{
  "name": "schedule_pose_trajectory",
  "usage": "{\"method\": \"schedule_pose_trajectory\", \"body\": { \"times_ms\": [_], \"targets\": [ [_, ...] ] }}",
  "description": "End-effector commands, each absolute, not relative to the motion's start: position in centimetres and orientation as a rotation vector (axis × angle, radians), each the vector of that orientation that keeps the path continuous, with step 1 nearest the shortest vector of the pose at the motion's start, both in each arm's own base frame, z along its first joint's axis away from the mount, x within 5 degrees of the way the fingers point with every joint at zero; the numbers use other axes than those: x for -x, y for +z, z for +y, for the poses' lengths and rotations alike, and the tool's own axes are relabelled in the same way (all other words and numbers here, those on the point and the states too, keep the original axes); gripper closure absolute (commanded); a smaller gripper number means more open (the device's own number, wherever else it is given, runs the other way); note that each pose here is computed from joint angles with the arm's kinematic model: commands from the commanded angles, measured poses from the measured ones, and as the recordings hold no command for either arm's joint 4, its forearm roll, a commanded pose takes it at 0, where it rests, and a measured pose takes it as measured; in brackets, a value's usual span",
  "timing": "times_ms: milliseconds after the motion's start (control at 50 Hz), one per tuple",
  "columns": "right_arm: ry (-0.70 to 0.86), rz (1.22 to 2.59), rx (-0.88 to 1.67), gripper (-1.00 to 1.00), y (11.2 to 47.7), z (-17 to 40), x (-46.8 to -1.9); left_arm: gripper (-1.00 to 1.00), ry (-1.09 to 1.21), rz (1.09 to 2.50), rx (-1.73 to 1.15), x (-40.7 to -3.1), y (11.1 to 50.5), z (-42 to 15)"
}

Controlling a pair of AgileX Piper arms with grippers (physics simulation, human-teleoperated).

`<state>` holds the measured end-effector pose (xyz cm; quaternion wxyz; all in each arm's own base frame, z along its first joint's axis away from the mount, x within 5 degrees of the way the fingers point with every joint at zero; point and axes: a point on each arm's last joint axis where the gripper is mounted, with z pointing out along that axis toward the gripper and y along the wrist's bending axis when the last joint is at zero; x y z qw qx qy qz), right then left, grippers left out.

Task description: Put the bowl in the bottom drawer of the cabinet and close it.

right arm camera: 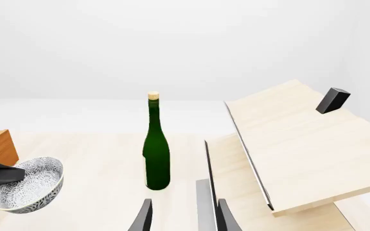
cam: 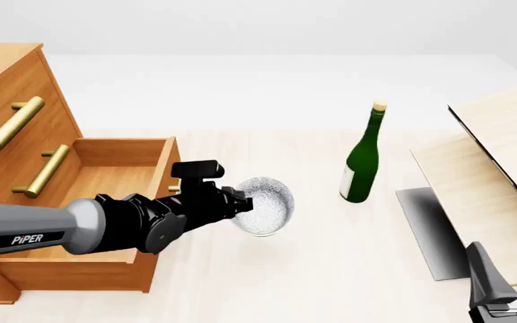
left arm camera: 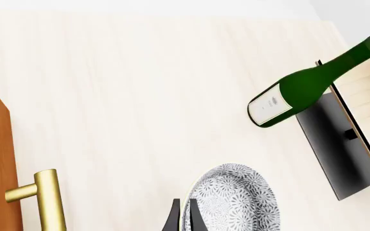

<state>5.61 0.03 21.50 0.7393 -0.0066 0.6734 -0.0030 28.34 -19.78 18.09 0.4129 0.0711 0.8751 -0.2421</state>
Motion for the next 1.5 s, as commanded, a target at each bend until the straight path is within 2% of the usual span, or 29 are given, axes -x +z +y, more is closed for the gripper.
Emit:
{"method": "schedule_pose_trajectory", "body": {
  "times_ms": [20,820,1500],
  "targets": [
    [-0.007,1.477,0.014,-1.00,21.5,0.0,-5.6,1.00,-0.621,2.168,-0.183,-27.4,19.6,-19.2],
    [-0.017,1.473,0.028,-1.00,21.5,0.0,-5.6,1.00,-0.583,2.060,-0.206,-25.1,24.8,-15.9],
    [-0.018,1.472,0.030,-1.00,21.5,0.1,-5.6,1.00,-0.501,1.999,-0.143,-23.2,27.4,-11.4]
  ]
}}
